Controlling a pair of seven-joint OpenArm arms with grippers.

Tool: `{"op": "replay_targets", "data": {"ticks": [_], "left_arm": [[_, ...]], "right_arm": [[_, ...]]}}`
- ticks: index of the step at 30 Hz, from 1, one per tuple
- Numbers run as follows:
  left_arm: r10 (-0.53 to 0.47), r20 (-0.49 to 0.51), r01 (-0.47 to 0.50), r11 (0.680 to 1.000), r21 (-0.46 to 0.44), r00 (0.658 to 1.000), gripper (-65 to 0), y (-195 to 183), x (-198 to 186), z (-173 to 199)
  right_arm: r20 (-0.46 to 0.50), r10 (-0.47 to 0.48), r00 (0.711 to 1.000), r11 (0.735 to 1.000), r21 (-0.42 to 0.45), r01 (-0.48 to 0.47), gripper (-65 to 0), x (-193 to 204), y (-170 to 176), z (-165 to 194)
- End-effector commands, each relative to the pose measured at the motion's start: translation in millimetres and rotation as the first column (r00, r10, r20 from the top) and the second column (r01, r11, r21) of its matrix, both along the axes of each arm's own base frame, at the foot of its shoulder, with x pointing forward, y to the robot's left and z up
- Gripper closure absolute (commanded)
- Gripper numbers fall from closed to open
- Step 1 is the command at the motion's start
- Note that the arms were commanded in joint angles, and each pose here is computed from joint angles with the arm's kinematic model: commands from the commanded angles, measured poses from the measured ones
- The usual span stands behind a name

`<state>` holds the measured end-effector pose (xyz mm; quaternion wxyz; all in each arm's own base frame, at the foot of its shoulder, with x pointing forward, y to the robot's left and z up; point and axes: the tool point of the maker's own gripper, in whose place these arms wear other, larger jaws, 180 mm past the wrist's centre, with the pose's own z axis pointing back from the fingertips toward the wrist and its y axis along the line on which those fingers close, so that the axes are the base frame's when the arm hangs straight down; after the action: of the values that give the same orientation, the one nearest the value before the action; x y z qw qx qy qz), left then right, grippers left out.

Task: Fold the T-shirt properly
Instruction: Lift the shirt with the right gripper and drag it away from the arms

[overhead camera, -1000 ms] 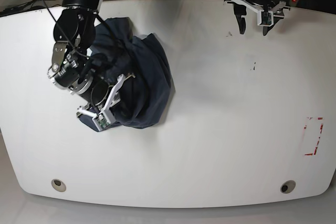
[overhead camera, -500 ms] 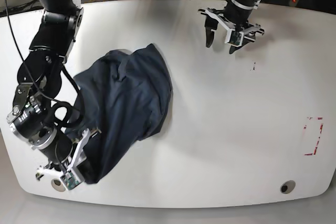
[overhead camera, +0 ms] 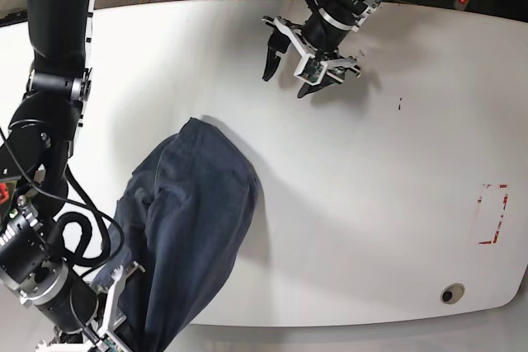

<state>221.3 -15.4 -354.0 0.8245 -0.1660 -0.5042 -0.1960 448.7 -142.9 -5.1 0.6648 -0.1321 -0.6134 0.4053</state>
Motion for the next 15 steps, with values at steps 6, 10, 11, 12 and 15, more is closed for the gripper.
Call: {"op": "replay_targets", "data": {"ticks": [6,10,11,12,15], "left_arm": [[-0.030,0.056,0.032,0.999,-0.035,0.998,-37.2,-20.5,16.2,11.1],[-0.028,0.048,0.029,0.999,-0.025,0.998,-37.2,-20.3,20.5,4.4],[-0.029,0.061,0.031,0.999,-0.027,0.998,-37.2,-21.2,25.4,7.8],[-0.028,0.070,0.030,0.999,-0.029,0.997,-37.2,-21.6,29.0,10.2],[-0.017,0.098,0.022,0.998,-0.054,0.995,-37.2,-28.5,39.5,21.4]], "right_arm": [[0.200,0.014,0.980,1.000,-0.017,-0.011,0.0,-10.1,5.5,89.4],[0.276,0.015,0.961,1.000,-0.017,-0.010,0.0,-17.9,6.7,124.4],[0.303,0.018,0.953,1.000,-0.019,-0.012,0.0,-21.4,8.0,136.4],[0.320,0.026,0.947,0.999,-0.027,-0.018,0.0,-23.7,11.7,144.8],[0.362,0.059,0.930,0.997,-0.072,-0.035,0.0,-30.5,26.4,164.3]]}}
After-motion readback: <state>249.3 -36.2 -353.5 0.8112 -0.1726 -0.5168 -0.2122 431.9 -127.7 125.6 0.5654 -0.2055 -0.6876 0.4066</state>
